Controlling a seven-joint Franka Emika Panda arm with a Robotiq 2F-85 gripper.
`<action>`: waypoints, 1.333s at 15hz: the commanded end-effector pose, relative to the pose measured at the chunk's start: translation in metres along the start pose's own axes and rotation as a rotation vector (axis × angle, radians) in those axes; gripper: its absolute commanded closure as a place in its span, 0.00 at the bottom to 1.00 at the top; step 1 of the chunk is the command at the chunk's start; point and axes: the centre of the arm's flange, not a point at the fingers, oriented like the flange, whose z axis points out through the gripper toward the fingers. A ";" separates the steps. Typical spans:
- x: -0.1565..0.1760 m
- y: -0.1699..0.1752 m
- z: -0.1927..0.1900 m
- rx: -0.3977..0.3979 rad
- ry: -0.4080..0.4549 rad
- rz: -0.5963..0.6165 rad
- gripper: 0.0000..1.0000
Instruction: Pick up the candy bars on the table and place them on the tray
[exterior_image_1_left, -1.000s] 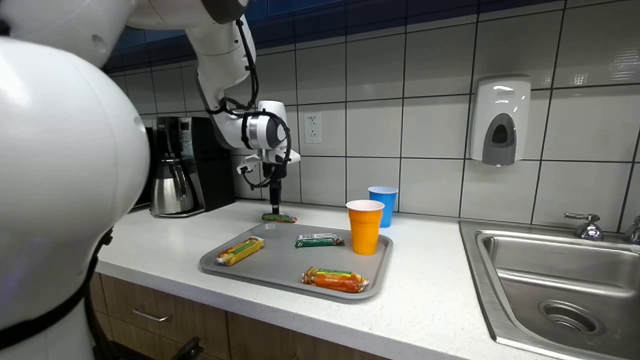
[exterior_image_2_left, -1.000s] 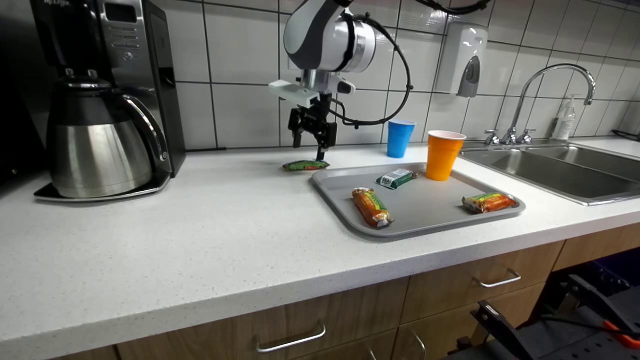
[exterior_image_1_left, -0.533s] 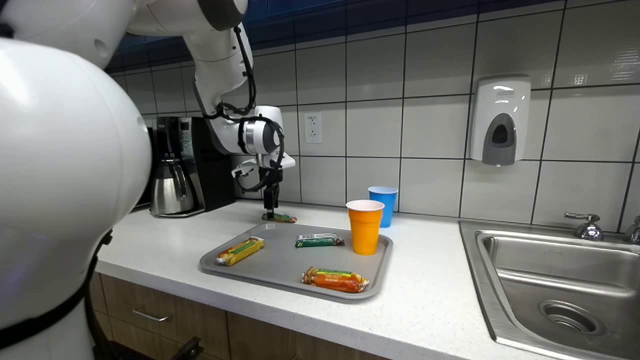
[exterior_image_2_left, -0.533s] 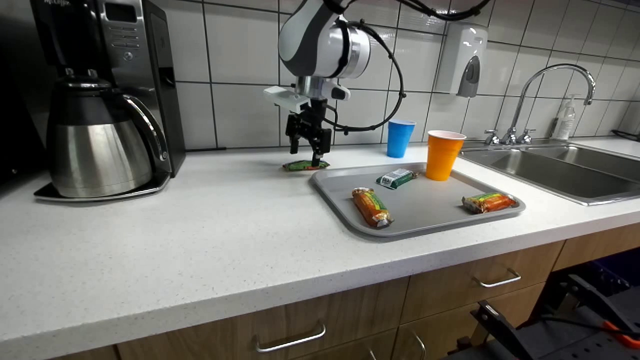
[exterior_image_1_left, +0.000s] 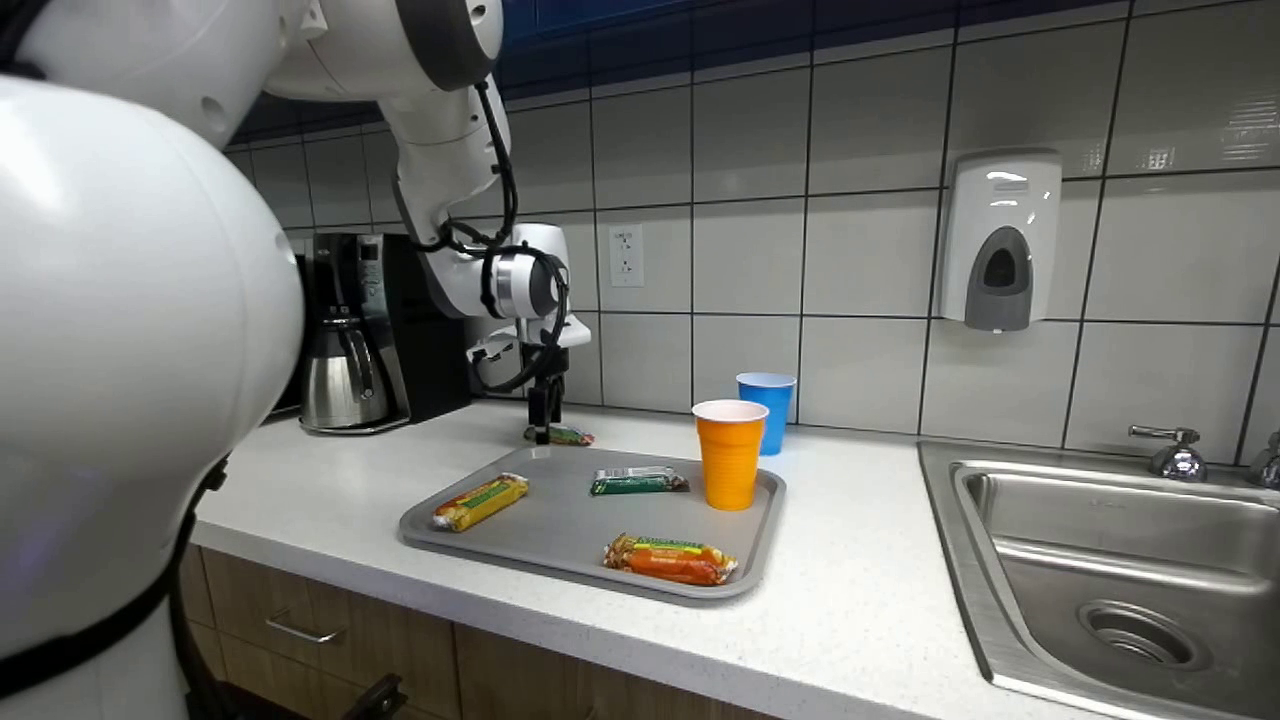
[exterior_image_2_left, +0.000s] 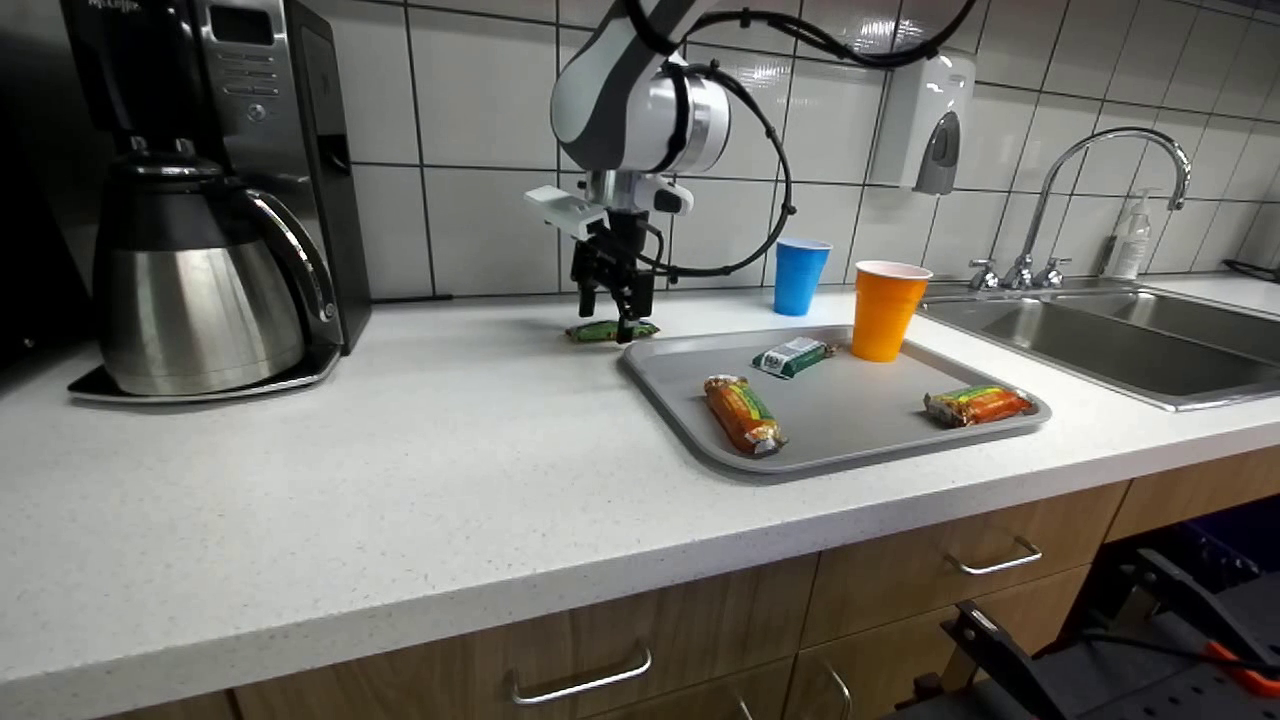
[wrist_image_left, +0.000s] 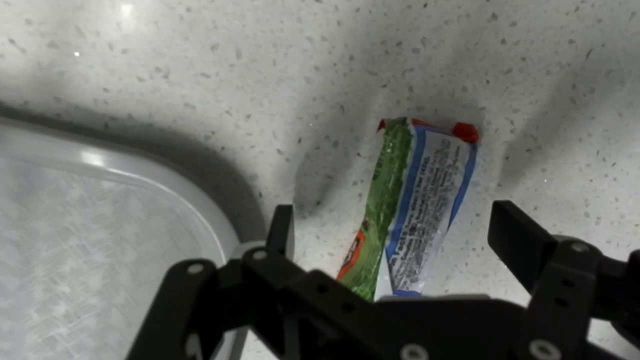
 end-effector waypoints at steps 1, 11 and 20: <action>0.001 -0.016 -0.002 -0.013 0.007 0.046 0.00; 0.005 -0.020 -0.008 -0.015 0.011 0.068 0.66; 0.006 -0.014 -0.021 -0.024 0.021 0.052 0.92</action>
